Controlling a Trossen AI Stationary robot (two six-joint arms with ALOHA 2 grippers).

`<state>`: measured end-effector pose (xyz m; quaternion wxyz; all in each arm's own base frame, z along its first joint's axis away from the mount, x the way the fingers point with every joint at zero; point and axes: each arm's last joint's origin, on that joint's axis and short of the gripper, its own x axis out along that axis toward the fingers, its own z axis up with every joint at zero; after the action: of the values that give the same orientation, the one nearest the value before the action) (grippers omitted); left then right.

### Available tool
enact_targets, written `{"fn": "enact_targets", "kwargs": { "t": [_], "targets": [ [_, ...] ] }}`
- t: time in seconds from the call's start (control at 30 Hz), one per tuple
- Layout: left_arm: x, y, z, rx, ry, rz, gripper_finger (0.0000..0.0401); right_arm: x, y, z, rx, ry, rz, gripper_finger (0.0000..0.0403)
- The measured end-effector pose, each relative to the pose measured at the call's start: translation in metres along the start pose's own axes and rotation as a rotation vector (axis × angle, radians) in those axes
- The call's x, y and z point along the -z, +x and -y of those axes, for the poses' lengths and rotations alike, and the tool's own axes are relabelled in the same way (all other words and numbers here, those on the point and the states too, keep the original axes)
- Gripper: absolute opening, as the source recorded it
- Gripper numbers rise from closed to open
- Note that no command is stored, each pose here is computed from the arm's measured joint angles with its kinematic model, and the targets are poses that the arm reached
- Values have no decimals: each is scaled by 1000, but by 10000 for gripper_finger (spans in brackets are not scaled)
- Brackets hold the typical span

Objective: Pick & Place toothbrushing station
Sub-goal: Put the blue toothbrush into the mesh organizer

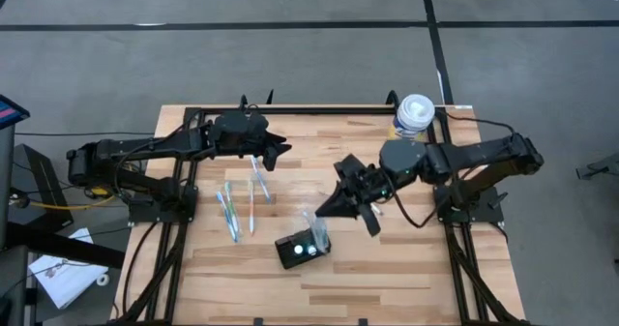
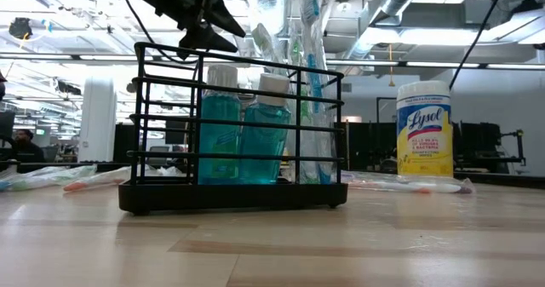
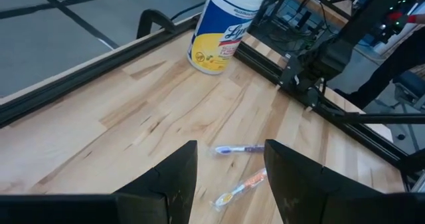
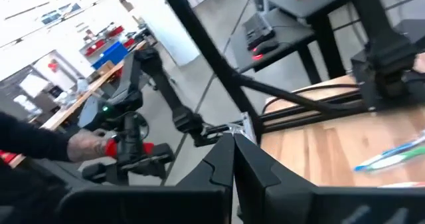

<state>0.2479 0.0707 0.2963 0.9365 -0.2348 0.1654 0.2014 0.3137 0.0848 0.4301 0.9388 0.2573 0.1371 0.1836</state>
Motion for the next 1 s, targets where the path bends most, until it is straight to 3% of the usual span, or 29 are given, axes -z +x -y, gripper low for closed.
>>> {"fn": "enact_targets", "kwargs": {
  "t": [0.2,0.6,1.0],
  "targets": [
    [0,0,1,-1,5,0,170,7,2,-11,33,7,19,0],
    [1,0,2,42,23,-19,170,26,33,2,282,-2,58,0],
    [2,0,5,75,35,-35,170,44,51,4,341,16,22,0]
  ]
}}
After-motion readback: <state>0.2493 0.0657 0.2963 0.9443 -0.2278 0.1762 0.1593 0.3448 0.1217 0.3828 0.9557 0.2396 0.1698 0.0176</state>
